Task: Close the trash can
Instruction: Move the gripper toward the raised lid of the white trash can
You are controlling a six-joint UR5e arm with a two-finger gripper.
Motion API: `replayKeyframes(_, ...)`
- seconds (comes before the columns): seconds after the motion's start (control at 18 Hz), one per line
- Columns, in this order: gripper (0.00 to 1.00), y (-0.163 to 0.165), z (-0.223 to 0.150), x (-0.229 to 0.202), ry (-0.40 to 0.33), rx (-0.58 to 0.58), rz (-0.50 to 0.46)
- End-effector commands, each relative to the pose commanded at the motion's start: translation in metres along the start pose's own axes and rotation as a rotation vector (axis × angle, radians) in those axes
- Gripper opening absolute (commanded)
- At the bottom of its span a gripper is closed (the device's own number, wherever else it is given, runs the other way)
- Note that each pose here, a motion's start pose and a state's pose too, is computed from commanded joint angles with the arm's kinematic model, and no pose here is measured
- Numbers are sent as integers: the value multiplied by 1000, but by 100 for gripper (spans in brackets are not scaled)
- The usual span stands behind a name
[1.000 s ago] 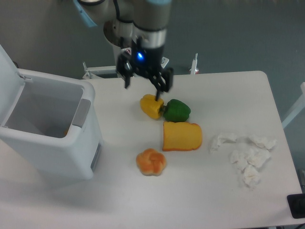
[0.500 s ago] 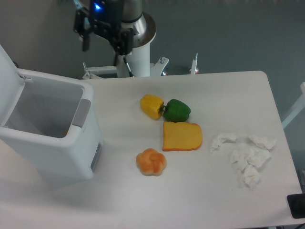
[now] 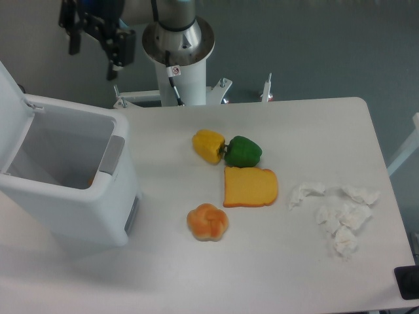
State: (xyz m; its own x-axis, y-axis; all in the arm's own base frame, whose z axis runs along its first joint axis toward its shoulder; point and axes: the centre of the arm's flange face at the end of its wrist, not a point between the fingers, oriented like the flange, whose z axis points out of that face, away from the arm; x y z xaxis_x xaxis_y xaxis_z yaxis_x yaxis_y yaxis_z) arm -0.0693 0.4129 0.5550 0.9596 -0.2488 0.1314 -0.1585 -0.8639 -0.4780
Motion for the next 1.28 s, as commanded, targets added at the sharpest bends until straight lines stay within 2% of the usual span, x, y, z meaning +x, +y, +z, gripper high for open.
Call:
replayKeyframes(0.11, 100, -5, 2, 9, 27, 23, -41)
replayKeyframes(0.28, 100, -9, 4, 15, 60, 44, -44)
replayKeyframes(0.39, 100, -13, 5, 17, 86, 70, -89)
replayKeyframes(0.72, 100, -32, 11, 9, 67, 159, -144)
replayKeyframes(1.28, 100, -47, 16, 14, 79, 164, -134)
